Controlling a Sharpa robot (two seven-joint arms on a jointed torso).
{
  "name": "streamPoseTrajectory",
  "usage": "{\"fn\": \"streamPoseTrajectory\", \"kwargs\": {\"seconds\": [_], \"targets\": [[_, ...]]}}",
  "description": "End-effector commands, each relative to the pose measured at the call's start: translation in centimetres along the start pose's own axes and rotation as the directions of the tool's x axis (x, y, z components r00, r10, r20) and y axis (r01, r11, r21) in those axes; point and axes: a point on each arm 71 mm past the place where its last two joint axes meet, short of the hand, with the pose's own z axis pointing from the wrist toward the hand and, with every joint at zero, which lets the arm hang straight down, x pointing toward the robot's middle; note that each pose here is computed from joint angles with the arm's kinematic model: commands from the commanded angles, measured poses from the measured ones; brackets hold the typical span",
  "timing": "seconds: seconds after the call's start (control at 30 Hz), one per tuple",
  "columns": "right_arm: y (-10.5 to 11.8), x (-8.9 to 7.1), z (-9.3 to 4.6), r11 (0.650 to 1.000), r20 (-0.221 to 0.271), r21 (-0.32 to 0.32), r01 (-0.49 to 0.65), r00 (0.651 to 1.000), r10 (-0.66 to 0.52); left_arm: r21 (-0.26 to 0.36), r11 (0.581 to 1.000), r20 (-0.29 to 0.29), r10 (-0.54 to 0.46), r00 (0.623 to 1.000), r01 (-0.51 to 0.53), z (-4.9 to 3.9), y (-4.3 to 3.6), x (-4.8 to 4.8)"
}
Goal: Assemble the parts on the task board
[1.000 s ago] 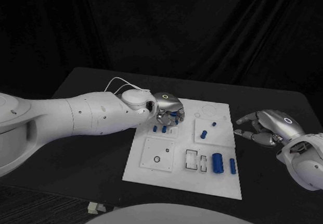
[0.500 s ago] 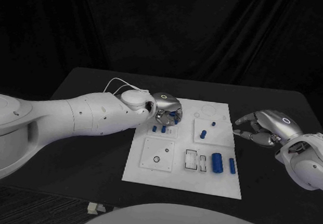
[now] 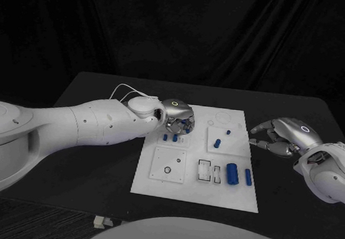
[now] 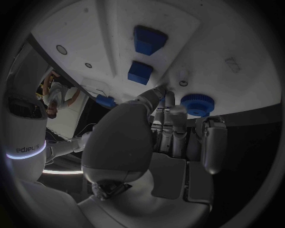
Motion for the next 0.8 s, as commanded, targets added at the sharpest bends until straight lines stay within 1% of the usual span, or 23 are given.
{"fn": "streamPoseTrajectory", "kwargs": {"seconds": [0.03, 0.13, 0.27, 0.33, 0.47, 0.6, 0.63, 0.7, 0.8], "targets": [[0.0, 0.0, -0.1, 1.000, 0.010, -0.003, 0.003, 1.000, -0.003, 0.040, 0.999, 0.041, 0.009, 0.999, -0.011, -0.09, -0.31, -0.23], [0.0, 0.0, -0.1, 1.000, 0.009, -0.001, 0.002, 1.000, -0.002, 0.030, 0.999, 0.048, 0.011, 0.999, -0.012, -0.40, -0.03, -0.25], [0.0, 0.0, -0.2, 1.000, 0.008, 0.001, 0.002, 1.000, -0.002, 0.013, 1.000, 0.061, 0.013, 0.998, -0.014, -1.14, 0.46, -0.38], [-0.1, 0.0, -0.2, 1.000, 0.007, 0.002, 0.002, 1.000, -0.003, 0.005, 1.000, 0.071, 0.017, 0.997, -0.017, -1.58, 0.76, -0.75], [-0.1, 0.0, -0.3, 1.000, 0.006, 0.005, 0.003, 1.000, -0.003, -0.013, 0.999, 0.089, 0.032, 0.995, -0.031, -2.39, 1.42, -2.13], [-0.1, 0.0, -0.3, 1.000, 0.005, 0.006, 0.003, 1.000, -0.003, -0.029, 0.999, 0.086, 0.040, 0.995, -0.038, -3.16, 2.02, -3.18], [-0.1, 0.0, -0.3, 1.000, 0.005, 0.006, 0.003, 1.000, -0.003, -0.031, 0.999, 0.084, 0.040, 0.996, -0.038, -3.26, 2.09, -3.24], [-0.1, 0.0, -0.3, 1.000, 0.004, 0.007, 0.003, 1.000, -0.003, -0.041, 0.998, 0.073, 0.040, 0.997, -0.037, -3.72, 2.45, -3.45], [-0.2, 0.0, -0.3, 1.000, 0.004, 0.008, 0.004, 1.000, -0.004, -0.053, 0.998, 0.058, 0.038, 0.998, -0.035, -4.13, 2.85, -3.52]]}}
